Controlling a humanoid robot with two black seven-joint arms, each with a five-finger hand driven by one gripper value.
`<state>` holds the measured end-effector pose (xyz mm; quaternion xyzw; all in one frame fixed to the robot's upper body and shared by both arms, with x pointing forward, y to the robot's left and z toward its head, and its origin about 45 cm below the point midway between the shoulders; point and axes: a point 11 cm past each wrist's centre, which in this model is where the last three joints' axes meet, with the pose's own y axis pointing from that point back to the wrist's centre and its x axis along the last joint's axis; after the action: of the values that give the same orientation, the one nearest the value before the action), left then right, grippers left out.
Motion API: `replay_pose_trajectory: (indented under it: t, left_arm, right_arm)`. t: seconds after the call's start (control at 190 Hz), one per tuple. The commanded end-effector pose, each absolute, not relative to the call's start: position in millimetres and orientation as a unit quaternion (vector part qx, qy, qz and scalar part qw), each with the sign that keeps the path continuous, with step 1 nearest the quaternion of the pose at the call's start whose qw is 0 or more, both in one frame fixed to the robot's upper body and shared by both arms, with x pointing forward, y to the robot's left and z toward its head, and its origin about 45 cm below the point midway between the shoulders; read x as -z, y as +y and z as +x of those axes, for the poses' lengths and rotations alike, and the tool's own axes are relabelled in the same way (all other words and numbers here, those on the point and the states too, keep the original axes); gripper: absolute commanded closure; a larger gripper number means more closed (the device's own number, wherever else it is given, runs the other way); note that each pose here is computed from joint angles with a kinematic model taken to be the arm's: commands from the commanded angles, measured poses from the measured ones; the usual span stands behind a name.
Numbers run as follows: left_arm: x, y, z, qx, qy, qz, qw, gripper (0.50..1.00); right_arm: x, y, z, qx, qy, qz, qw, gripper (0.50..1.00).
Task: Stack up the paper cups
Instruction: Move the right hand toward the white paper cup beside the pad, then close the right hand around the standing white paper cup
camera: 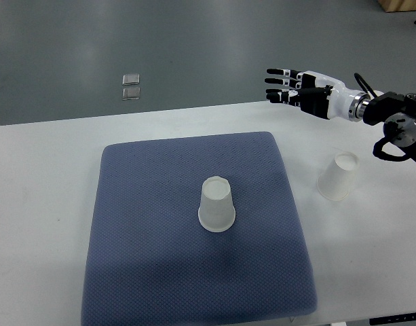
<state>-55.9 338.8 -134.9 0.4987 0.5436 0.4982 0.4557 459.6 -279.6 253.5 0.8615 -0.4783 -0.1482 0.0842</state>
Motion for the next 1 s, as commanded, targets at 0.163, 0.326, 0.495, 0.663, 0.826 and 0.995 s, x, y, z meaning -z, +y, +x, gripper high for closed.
replay_pose_trajectory:
  t: [0.163, 0.326, 0.495, 0.663, 0.826, 0.995]
  left_arm:
    - [134.9, 338.7, -55.9, -0.498, 0.544, 0.499, 0.456, 0.500]
    - [134.9, 338.7, -55.8, -0.498, 0.544, 0.498, 0.456, 0.500]
    - [134.9, 338.7, -55.9, -0.498, 0.544, 0.499, 0.456, 0.500]
    - [134.9, 338.7, -55.9, -0.498, 0.544, 0.499, 0.456, 0.500]
    - [134.9, 338.7, -55.9, -0.498, 0.544, 0.499, 0.456, 0.500]
    - [134.9, 338.7, -55.8, -0.498, 0.544, 0.498, 0.456, 0.500]
  right_arm:
    - [-277.0, -336.6, 454.5, 0.052, -0.476, 0.860, 0.179, 0.577]
    - [-284.1, -359.8, 446.3, -0.005, -0.455, 0.860, 0.231, 0.579]
    - [-294.2, -385.1, 433.3, -0.058, -0.426, 0.851, 0.302, 0.576]
    - [-313.2, -394.7, 423.9, -0.139, -0.377, 0.841, 0.363, 0.576]
    - [-322.9, -398.5, 406.3, -0.204, -0.327, 0.826, 0.411, 0.576]
    - [-306.2, -381.9, 394.7, -0.232, -0.280, 0.822, 0.438, 0.579]
